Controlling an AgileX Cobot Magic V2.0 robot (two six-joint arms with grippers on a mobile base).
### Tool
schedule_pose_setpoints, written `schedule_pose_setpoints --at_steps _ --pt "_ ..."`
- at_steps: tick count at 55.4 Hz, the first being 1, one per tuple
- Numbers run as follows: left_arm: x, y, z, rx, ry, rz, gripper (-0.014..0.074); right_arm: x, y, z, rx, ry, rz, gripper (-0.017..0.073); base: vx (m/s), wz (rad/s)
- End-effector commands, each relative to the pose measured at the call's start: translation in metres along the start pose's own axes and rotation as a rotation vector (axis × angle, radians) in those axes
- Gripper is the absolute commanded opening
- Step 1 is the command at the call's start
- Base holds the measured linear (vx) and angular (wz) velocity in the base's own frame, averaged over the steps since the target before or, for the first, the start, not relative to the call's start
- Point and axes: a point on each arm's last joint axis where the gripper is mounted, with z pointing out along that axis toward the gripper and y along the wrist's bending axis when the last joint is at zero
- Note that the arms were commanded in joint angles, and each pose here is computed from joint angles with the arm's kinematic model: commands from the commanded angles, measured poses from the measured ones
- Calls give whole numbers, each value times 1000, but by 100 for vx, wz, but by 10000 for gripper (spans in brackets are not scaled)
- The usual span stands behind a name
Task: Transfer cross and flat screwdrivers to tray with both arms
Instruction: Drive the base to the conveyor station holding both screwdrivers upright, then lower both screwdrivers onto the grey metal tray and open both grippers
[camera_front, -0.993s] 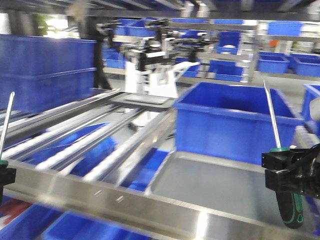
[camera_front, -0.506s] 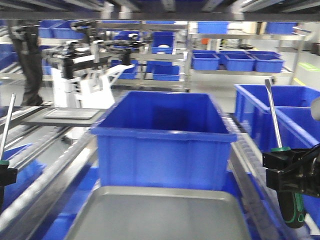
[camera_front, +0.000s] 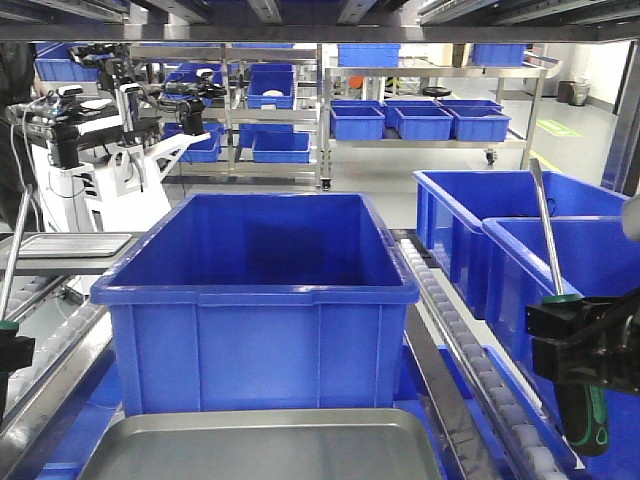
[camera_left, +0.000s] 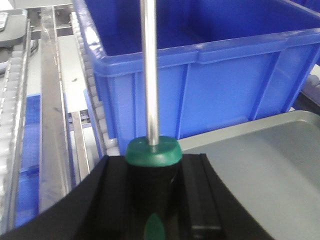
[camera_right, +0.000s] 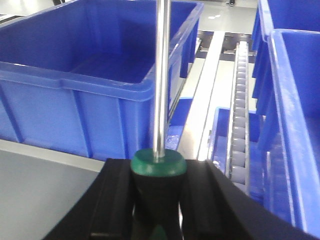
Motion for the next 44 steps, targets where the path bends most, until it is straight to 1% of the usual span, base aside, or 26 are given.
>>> schedule_pose_setpoints --at_steps 1,28,31,34,36,39,41,44 --pt "-16 -2 -10 -4 -123 -12 0 -18 1 -10 -10 -132 -13 -8 2 -8" --pt "-16 -2 -10 -6 -127 -12 0 -20 1 -10 -12 -151 -13 -8 0 -1" --pt "-17 -2 -10 -2 -136 -21 0 -21 2 -10 -20 -163 0 -8 0 0" --pt "-19 -3 -10 5 -162 -43 0 -21 4 -7 -41 -164 30 -8 0 0" --pt "-21 -3 -9 11 -173 -61 0 -20 7 -3 -54 -150 18 -8 0 0" --pt "-21 -2 -4 17 -174 -69 0 -15 17 7 -98 -104 -21 -8 0 0" --pt "-20 -2 2 26 -155 -75 0 -12 25 14 -132 -78 -27 -8 0 0" --pt "-17 -3 12 54 -106 -98 0 -8 37 27 -185 -46 -16 -8 0 0"
